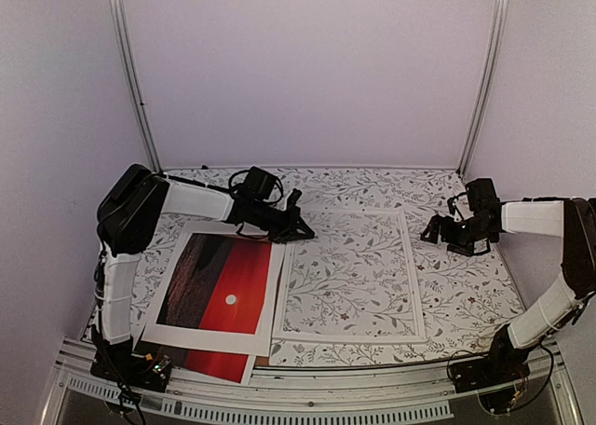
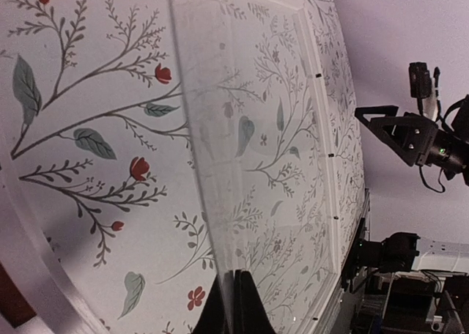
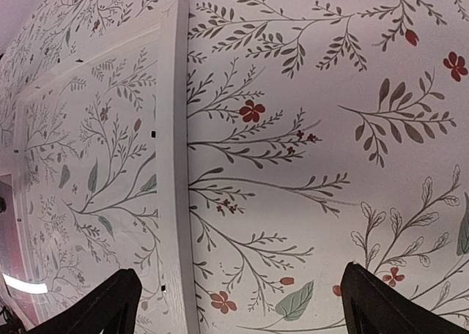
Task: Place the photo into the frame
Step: Place the glass panel in the frame body.
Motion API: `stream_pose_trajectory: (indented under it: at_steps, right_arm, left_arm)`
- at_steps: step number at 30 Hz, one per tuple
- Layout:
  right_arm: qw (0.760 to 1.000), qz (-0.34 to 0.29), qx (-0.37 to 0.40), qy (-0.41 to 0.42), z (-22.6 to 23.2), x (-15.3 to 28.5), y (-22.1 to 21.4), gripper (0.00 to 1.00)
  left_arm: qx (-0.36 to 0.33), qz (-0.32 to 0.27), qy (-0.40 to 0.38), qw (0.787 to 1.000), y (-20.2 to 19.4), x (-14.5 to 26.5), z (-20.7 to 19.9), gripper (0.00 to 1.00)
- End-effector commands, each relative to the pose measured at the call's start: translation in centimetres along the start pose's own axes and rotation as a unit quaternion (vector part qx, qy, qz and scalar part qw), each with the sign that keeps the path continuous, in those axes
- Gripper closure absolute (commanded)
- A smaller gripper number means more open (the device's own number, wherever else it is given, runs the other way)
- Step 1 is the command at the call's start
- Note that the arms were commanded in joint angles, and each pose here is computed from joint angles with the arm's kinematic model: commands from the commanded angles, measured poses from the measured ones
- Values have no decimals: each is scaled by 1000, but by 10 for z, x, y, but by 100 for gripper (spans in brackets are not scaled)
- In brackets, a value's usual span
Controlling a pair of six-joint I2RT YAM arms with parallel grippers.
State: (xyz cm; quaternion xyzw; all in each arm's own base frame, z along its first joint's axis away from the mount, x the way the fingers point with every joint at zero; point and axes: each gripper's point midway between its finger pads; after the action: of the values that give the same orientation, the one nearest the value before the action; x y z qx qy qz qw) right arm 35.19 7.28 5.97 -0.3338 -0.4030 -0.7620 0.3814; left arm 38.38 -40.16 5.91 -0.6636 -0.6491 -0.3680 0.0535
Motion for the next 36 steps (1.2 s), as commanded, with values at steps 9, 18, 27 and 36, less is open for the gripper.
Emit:
stream_pose_trajectory:
  at_steps: [9, 18, 27, 36]
  right_arm:
    - [1000, -2, 8, -1, 0, -4, 1, 1]
    - [1000, -2, 8, 1, 2, -3, 2, 1]
    - [1000, 0, 7, -1, 0, -4, 0, 1]
    - [1000, 1, 7, 0, 0, -5, 0, 1]
  left_arm:
    - [-7, 11, -9, 1000, 0, -5, -2, 100]
    - [-9, 10, -6, 1000, 2, -4, -3, 100]
    - [-13, 9, -5, 1000, 6, -5, -5, 100]
    - [-13, 13, -5, 1000, 2, -7, -6, 98]
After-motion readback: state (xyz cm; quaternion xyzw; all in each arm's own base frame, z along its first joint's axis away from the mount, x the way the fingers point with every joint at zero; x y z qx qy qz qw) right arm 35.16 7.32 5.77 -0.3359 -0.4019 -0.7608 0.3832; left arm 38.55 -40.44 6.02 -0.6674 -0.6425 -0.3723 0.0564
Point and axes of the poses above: each gripper's point midway between its finger pads, its own x axis back along the fingers, its own z axis along the line the jaws close on, y = z × x, and after that the axes turned 9 degrees about -x, right-handed
